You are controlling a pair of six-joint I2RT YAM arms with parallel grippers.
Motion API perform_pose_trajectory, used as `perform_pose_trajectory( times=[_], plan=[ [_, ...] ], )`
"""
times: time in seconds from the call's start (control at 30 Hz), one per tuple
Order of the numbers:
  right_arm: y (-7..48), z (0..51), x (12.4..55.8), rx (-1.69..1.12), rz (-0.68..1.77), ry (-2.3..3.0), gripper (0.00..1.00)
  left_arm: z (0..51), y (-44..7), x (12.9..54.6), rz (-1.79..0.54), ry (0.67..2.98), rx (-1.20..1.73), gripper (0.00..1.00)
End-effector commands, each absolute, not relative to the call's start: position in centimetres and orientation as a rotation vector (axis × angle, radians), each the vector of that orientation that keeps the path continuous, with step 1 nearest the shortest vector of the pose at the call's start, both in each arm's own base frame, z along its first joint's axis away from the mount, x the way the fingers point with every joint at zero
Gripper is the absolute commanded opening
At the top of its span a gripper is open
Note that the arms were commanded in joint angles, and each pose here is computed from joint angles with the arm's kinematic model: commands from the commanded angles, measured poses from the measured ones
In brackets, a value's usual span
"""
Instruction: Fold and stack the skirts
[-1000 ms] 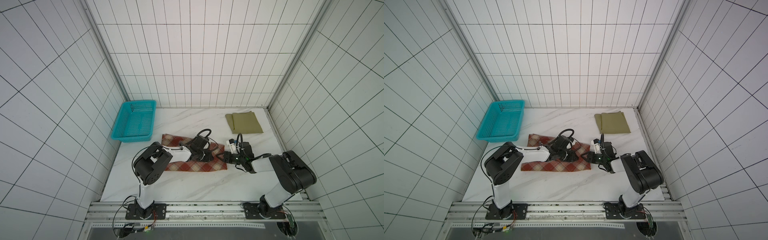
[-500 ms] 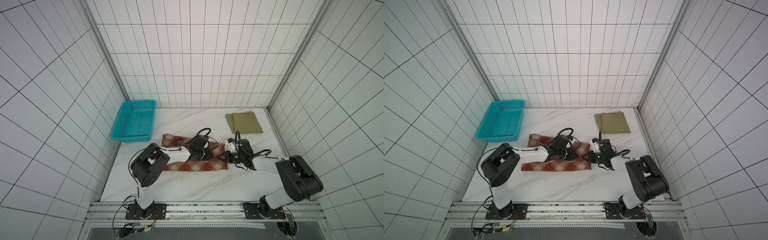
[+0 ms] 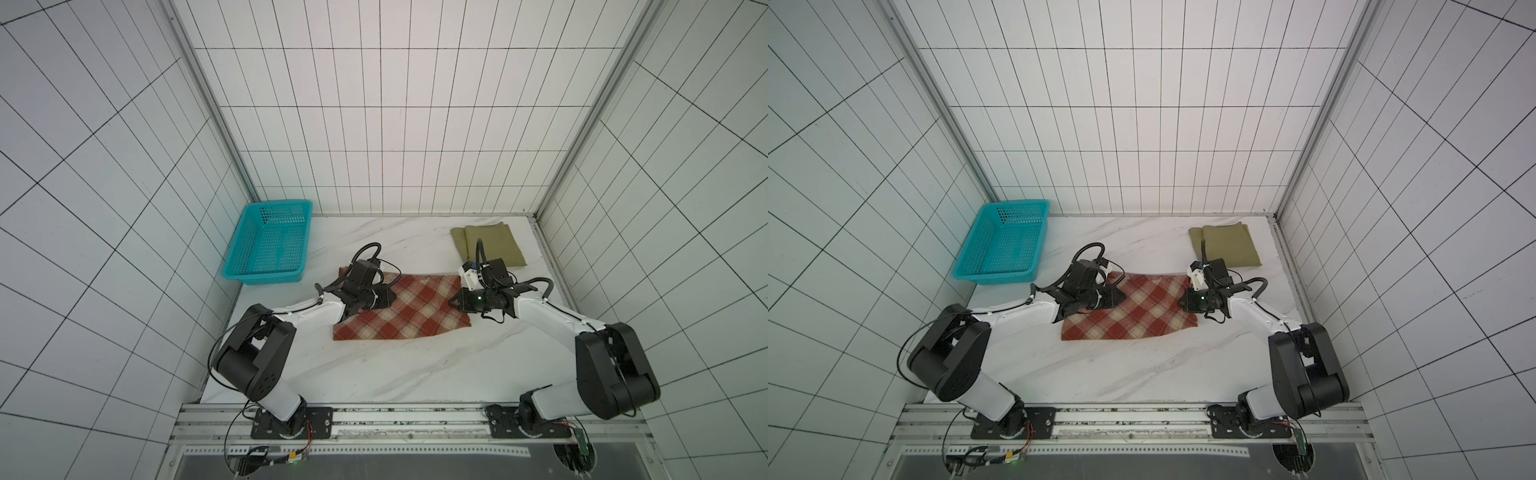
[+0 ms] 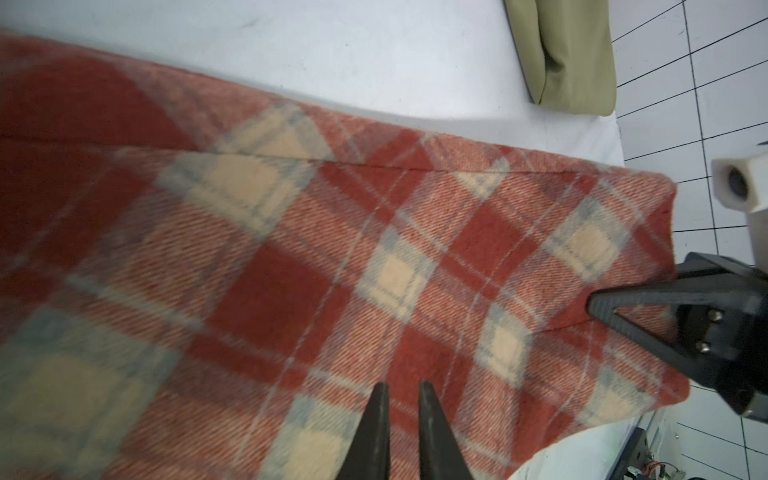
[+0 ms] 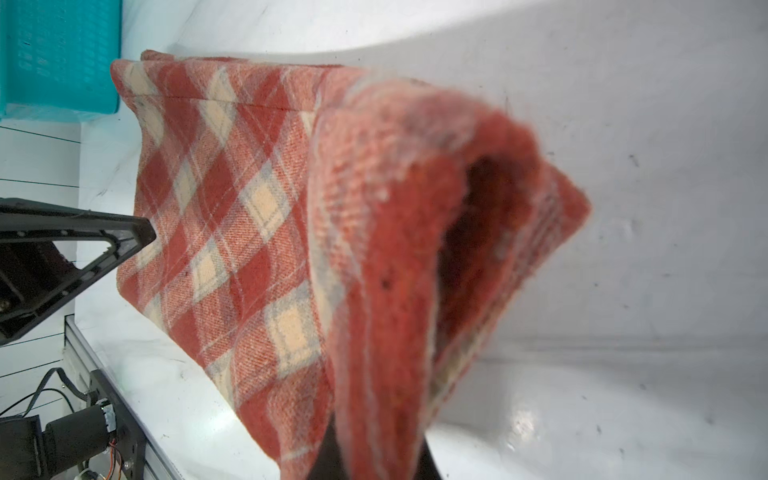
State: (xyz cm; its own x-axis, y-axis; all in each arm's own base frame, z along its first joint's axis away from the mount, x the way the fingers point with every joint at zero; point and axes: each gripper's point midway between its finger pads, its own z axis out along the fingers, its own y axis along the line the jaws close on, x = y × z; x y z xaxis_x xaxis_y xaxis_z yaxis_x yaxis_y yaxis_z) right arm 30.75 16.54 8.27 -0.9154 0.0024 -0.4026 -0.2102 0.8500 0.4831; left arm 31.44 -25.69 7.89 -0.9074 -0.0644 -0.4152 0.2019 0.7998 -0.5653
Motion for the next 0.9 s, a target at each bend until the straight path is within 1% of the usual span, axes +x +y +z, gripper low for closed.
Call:
perform_pose_trajectory(
  times=[0.0, 0.2, 0.33, 0.87],
  plan=[
    [15.8, 11.2, 32.2, -0.199, 0.666, 2.620, 0.00, 8.0, -25.5, 30.8, -0.857, 2.567, 0.150, 0.15],
    [15.2, 11.7, 32.4, -0.205, 0.616, 2.647, 0.00, 8.0, -29.7, 28.7, -0.959, 2.559, 0.258, 0.14],
    [14.9, 12.0, 32.6, -0.199, 0.585, 2.659, 0.00, 7.3, -32.9, 26.9, -1.115, 2.578, 0.277, 0.12],
    [14.0, 12.2, 33.3, -0.177, 0.518, 2.673, 0.00, 4.4, -37.6, 23.3, -1.198, 2.650, 0.375, 0.08]
  ],
)
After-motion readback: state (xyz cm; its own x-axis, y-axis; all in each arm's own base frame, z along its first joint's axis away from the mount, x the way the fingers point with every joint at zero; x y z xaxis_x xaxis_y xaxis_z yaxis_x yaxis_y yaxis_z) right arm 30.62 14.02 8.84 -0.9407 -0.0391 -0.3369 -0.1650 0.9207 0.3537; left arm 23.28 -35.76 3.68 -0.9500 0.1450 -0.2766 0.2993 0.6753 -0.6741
